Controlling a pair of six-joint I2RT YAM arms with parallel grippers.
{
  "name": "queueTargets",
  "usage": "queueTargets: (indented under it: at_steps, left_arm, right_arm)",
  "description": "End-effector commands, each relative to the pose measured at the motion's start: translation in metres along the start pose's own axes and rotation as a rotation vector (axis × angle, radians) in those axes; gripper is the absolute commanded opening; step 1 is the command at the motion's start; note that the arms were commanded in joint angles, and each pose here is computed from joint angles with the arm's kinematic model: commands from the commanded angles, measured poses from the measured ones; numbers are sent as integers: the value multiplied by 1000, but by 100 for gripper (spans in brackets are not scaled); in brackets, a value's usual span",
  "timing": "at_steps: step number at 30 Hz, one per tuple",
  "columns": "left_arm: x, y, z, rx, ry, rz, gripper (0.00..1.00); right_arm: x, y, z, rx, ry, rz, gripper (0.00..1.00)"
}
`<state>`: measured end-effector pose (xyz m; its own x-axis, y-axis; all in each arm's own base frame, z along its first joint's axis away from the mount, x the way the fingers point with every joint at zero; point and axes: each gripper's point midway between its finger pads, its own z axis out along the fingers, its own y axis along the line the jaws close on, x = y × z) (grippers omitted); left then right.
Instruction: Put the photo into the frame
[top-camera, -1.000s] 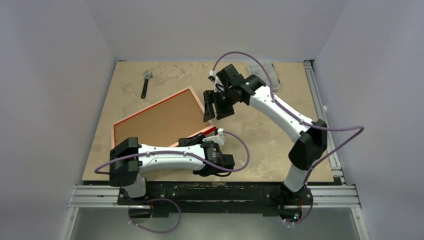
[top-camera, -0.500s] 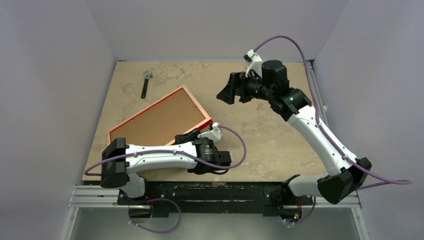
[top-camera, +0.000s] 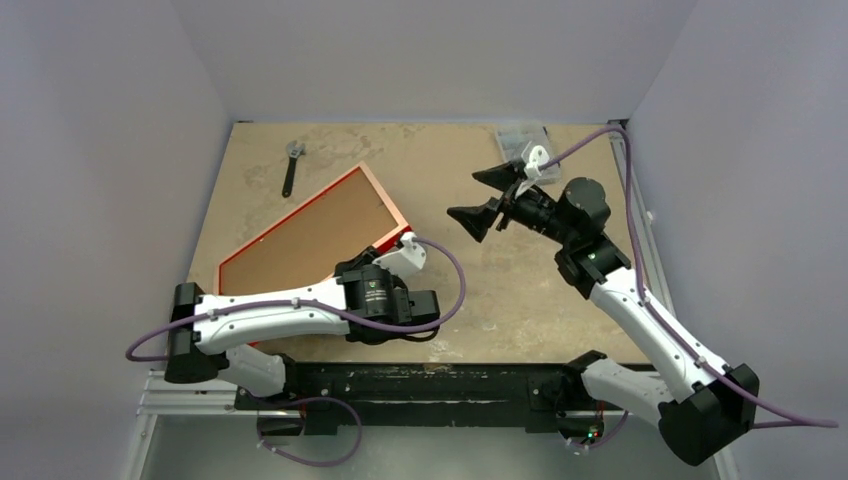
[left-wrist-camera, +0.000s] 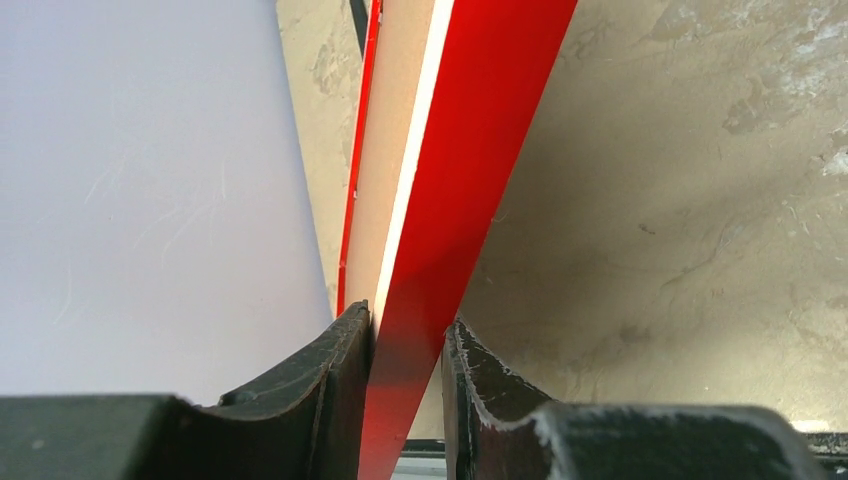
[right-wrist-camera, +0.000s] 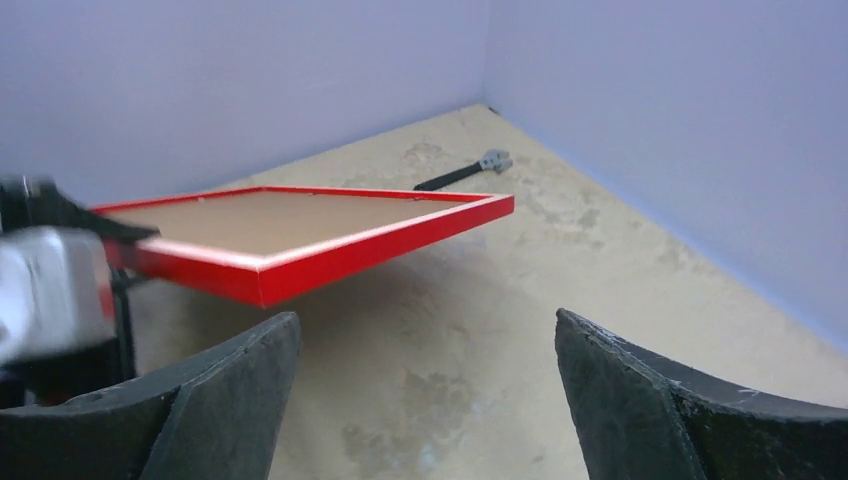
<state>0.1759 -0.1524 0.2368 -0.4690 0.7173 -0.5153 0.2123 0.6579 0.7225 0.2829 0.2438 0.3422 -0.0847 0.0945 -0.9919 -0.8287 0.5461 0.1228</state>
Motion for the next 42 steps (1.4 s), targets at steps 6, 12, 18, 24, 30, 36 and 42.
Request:
queueTargets:
  at_steps: [6, 12, 18, 24, 30, 36, 42]
  left_arm:
    - [3, 51, -19, 49, -60, -61, 0]
    - [1, 44, -18, 65, -50, -40, 0]
    - [-2, 38, -21, 91, -53, -32, 0]
    - [-4, 26, -23, 105, -52, -10, 0]
    - [-4, 20, -24, 106, -55, -10, 0]
    - [-2, 21, -26, 106, -56, -33, 0]
    - [-2, 22, -28, 110, -66, -46, 0]
  right_arm:
    - [11, 36, 4, -348, -179, -676, 98]
    - [30, 57, 30, -460, -211, -923, 98]
    - [42, 87, 64, -566, -257, -1031, 97]
    - [39, 91, 86, -571, -326, -993, 96]
    - [39, 97, 105, -634, -369, -968, 91]
    - [56, 114, 108, -759, -384, -929, 65]
    - [64, 123, 102, -811, -371, -910, 26]
